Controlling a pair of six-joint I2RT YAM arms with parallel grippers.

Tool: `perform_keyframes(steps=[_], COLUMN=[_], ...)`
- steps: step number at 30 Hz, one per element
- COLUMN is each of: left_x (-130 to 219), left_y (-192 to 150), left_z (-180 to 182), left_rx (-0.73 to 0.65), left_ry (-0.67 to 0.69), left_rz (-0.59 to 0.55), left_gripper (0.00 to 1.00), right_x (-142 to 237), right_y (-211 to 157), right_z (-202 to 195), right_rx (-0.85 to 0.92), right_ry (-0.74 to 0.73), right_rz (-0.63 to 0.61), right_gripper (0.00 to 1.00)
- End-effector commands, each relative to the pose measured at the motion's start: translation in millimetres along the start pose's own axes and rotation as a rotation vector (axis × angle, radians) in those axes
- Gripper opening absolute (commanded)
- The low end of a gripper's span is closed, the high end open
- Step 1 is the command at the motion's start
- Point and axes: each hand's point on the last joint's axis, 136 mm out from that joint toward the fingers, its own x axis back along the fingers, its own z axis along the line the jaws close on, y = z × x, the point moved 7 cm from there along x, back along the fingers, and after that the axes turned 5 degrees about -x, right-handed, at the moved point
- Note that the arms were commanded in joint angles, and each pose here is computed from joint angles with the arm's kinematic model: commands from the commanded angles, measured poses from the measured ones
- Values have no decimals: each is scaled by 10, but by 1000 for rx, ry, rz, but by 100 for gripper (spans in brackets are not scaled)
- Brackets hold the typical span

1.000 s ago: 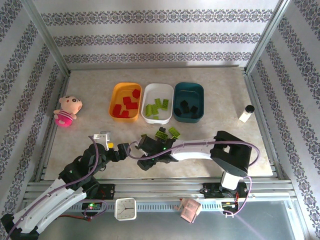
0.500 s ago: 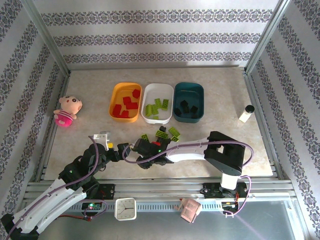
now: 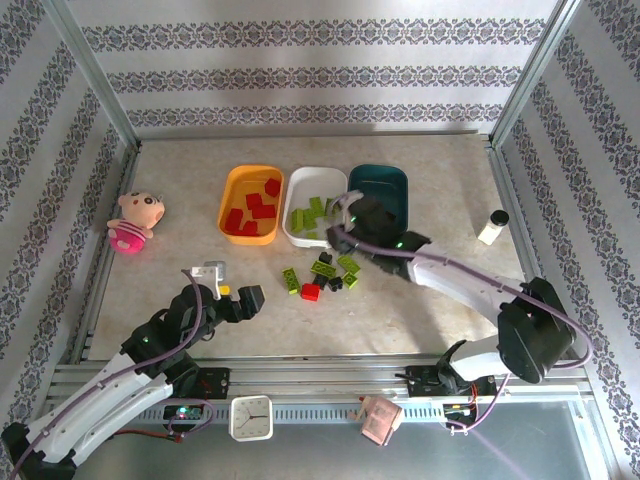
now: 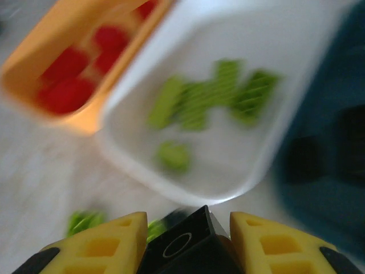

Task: Sort the legos into containers by color
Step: Place the lego in the container, then pick up the lego from the middle-left of the table.

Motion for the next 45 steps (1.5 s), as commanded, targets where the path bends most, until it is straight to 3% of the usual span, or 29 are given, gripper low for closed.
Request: perform_keyframes(steps=[1,10,12,15,18,28,32,39,45], left_x=[-32,-121,-145,-204,-322,-928,-1151,-1441,-1589], left_y=[74,74,82,87,85,-214,-375,-383,-417], left_z=[-86,-147,-171,-220,-304,-845,-993,-928,-968], left_rx=[20,17,11,-8,-48,-275,-307,-400,-434], left_ry=[-54,-76,-85,-100,-115,-102,-109,58,55], left_rz=[-24,8,15,44,111,350,411,374,369], left_gripper=[100,100,100,100,97,77,76,74,69], right_x=[-97,-618,-677,-671,-555,-141,-33,51,101], right_y=[265,385,377,418,500,268,155,78,54], right_z=[-430,-1359,-1420,-1398,-1285,-930,-936,-934,-952], right_rx=[-135,-332,-341,-334,-308,-253,-263,-276,-279], right_ry=[-107,-387,-407,-398,-368,-273,-260,-230,-228], right_rz=[-37,46,60,47,6,-41,-50,-61,-68], right_gripper=[25,30,39,63,71,73,73,73,73])
